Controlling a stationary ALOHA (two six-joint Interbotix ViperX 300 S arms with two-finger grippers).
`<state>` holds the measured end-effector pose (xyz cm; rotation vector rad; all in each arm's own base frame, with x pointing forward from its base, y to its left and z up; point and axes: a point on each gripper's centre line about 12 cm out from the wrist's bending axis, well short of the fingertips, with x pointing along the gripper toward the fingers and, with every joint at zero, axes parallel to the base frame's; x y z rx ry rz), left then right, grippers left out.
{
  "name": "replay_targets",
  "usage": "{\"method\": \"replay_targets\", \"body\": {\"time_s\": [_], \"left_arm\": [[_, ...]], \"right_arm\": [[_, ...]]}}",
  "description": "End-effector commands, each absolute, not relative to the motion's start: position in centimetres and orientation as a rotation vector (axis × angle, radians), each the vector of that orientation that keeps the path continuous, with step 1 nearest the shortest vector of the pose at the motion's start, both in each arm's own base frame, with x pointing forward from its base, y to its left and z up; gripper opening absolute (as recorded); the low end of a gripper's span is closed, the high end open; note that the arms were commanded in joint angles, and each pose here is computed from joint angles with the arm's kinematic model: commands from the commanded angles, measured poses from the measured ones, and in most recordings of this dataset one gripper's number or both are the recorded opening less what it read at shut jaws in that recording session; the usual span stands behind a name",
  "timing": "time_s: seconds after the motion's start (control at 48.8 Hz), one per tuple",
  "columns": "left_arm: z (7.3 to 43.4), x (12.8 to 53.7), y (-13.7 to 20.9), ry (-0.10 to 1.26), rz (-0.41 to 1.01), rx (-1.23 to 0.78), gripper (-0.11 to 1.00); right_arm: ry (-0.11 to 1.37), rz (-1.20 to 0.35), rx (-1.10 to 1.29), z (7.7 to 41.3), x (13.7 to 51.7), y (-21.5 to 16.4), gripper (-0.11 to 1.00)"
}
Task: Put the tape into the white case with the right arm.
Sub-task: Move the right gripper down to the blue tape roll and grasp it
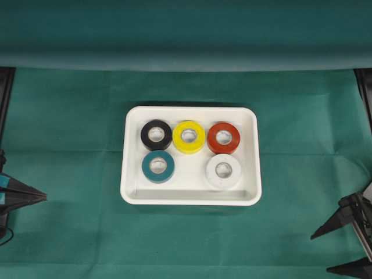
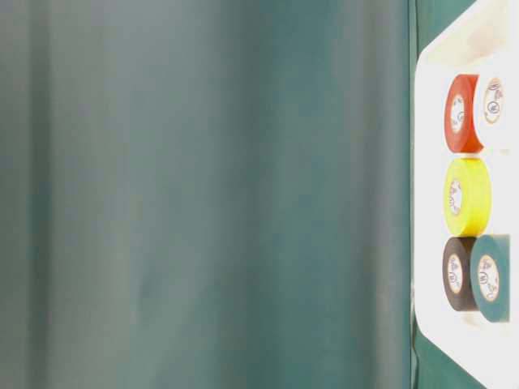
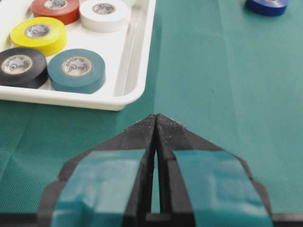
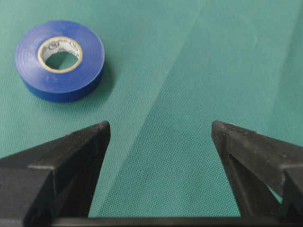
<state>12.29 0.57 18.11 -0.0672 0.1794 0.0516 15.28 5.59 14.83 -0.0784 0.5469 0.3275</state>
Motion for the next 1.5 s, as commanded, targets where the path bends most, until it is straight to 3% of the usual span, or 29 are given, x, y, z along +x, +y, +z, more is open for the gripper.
{"method": "replay_targets", "body": {"time_s": [0.0,0.821,1.19,1.477], "left_arm": [[18.6,12.4,0.6,0.166,0.051,-0.068,0.00],[18.6,12.4,0.6,0.166,0.051,-0.068,0.00],[18.6,12.4,0.6,0.166,0.051,-0.068,0.00],[18.6,12.4,0.6,0.166,0.051,-0.068,0.00]], "right_arm": [[0.543,0.332,-0.081,15.7,16.2,6.0,0.62],[0.726,0.474,-0.106,13.7,25.1,12.4,0.62],[0.740,0.475,-0.110,13.3,25.8,12.9,0.63],[0.809,0.473,-0.117,11.2,26.4,13.2,0.63]]}}
